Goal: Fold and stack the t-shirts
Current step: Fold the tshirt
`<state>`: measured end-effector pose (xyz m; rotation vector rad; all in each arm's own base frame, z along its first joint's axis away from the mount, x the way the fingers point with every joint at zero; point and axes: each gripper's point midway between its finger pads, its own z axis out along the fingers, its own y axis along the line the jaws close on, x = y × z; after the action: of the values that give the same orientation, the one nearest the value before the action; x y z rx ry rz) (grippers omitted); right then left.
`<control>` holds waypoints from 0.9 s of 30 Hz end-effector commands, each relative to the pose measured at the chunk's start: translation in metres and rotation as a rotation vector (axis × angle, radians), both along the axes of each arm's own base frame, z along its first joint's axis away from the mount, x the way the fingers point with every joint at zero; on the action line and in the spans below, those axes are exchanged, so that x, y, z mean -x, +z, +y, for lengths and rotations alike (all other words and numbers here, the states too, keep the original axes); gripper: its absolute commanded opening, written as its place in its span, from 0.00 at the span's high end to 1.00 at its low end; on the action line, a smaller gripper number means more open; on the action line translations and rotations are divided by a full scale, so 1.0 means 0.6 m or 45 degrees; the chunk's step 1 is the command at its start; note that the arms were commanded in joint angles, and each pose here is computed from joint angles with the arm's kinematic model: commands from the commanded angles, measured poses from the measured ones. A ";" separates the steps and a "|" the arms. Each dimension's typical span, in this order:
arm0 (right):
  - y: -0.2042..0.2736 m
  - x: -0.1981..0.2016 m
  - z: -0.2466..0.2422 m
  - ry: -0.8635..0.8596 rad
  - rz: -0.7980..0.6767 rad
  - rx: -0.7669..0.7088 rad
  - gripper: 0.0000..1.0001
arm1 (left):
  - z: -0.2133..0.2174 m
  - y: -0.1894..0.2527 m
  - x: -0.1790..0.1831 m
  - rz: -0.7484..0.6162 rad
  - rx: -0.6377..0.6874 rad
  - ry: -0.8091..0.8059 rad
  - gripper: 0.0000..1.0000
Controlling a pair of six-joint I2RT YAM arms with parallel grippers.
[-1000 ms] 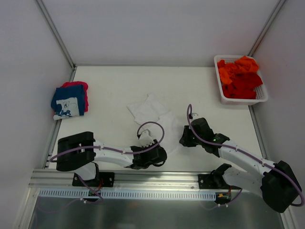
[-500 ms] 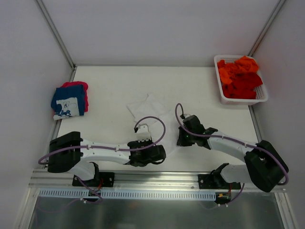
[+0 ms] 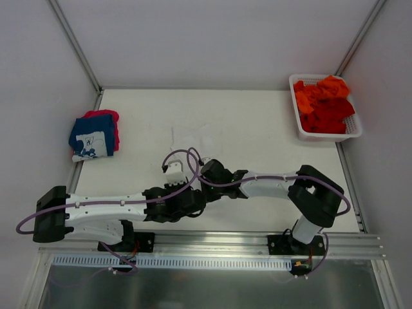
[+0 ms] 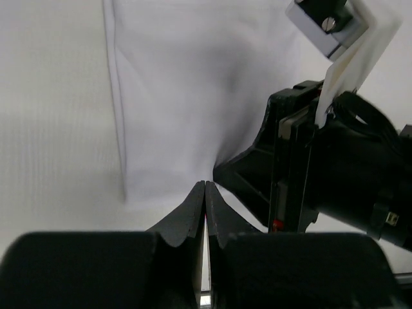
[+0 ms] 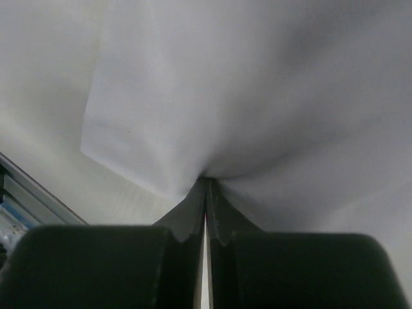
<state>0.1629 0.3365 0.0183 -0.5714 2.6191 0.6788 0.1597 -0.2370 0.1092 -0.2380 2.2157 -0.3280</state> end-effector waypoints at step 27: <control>0.150 0.023 -0.121 -0.206 -0.352 0.212 0.35 | 0.162 -0.149 0.041 0.348 -0.210 0.240 0.92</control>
<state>0.1516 0.2987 0.1355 -0.4919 2.3828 0.4788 0.1453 -0.1485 0.0318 -0.3696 2.4003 -0.0427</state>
